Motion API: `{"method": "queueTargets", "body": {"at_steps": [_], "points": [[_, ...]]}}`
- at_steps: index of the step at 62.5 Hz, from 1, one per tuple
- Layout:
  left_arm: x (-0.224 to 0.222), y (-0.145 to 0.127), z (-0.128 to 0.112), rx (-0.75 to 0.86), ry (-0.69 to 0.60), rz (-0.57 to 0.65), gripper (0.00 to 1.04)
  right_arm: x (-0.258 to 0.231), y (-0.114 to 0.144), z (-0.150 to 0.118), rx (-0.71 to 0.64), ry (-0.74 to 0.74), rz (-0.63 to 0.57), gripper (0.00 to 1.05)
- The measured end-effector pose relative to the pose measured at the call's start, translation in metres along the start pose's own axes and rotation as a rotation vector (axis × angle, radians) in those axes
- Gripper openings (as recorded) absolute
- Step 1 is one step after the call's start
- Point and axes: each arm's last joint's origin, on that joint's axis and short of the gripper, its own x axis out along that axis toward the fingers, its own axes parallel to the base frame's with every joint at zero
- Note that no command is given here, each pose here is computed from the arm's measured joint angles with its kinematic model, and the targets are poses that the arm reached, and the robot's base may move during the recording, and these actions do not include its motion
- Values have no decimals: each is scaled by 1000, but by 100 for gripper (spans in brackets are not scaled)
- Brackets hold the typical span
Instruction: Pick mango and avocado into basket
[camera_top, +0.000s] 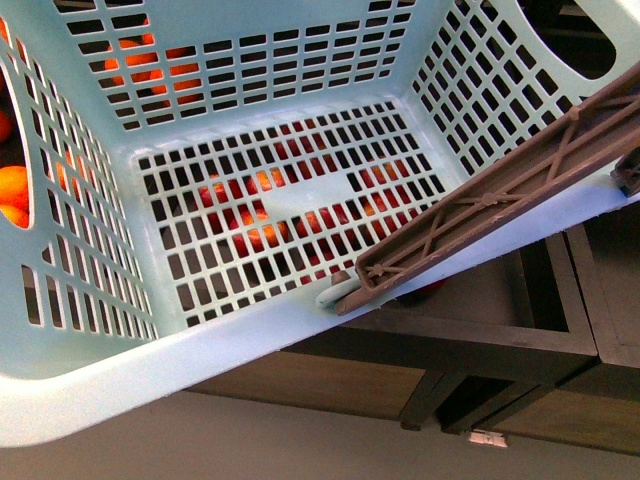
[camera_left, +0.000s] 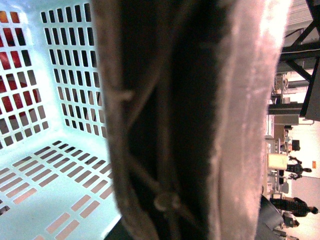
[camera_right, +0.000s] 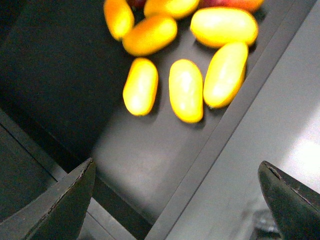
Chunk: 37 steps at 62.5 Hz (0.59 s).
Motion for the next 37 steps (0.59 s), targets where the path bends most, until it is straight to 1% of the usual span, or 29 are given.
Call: {"method": "queueTargets", "body": {"at_steps": [6, 11, 16, 26, 37], "points": [[0, 0, 0, 0, -2, 1, 14, 50, 16, 6, 136, 58, -31, 96], [0, 0, 0, 0, -1, 1, 14, 79, 27, 6, 192, 91, -48, 96], [0, 0, 0, -1, 0, 0, 14, 101, 35, 1, 197, 112, -68, 96], [0, 0, 0, 0, 0, 0, 14, 139, 45, -17, 159, 163, -107, 96], [0, 0, 0, 0, 0, 0, 14, 164, 53, -22, 117, 156, -125, 96]]}}
